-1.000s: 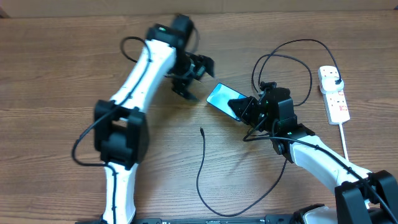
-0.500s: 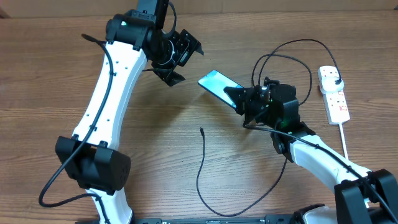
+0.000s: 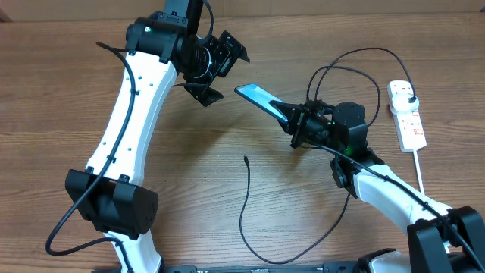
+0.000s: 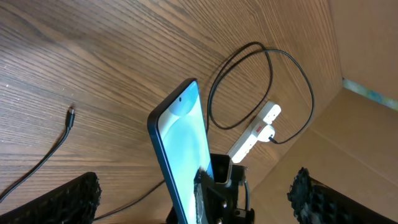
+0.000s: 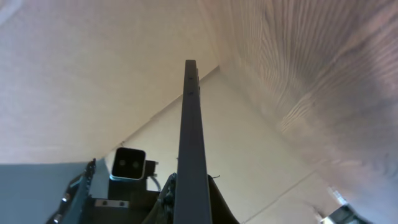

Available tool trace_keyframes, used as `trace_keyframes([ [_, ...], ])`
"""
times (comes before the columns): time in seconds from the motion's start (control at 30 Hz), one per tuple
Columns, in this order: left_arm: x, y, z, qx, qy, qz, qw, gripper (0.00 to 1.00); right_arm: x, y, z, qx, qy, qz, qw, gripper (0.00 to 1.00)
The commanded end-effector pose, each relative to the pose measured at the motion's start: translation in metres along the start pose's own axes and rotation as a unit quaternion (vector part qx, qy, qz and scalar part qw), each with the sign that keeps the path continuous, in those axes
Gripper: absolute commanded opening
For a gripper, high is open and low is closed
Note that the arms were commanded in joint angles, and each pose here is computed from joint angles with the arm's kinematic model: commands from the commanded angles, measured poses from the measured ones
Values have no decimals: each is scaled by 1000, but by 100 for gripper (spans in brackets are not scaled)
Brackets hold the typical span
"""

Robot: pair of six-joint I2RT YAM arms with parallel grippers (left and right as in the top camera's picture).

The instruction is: Plug charger to phone and switch on socket

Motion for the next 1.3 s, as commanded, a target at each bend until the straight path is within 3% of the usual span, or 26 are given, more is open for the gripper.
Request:
trace_keyframes([
  [0.0,-7,-9,12,-17,-8,-22,1000,100,-10,15,1,19,22,-52,998,4],
  [0.27,-17,-13,7,-14,-5,-35,999,100,-31,45,6,91,67,6,994,4],
  [0.43,-26,-17,2,-16,-1,-47,999,100,-32,46,6,92,68,8,993,4],
  [0.83,-26,-24,-7,5,-70,-78,995,100,-29,49,7,104,57,6,993,4],
  [1.27,-10,-33,-12,-13,-113,-4,994,100,-26,65,10,152,34,15,988,4],
])
Point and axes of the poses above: each gripper's point midway between its finger pads, its own z axis back along the fingers, its own y axis along the line the jaws close on, x = y × z, the point moved 4 cm from there along z, back along the fingers, and after that the axes turned 1 degree about -z, right-handed, at the moved point
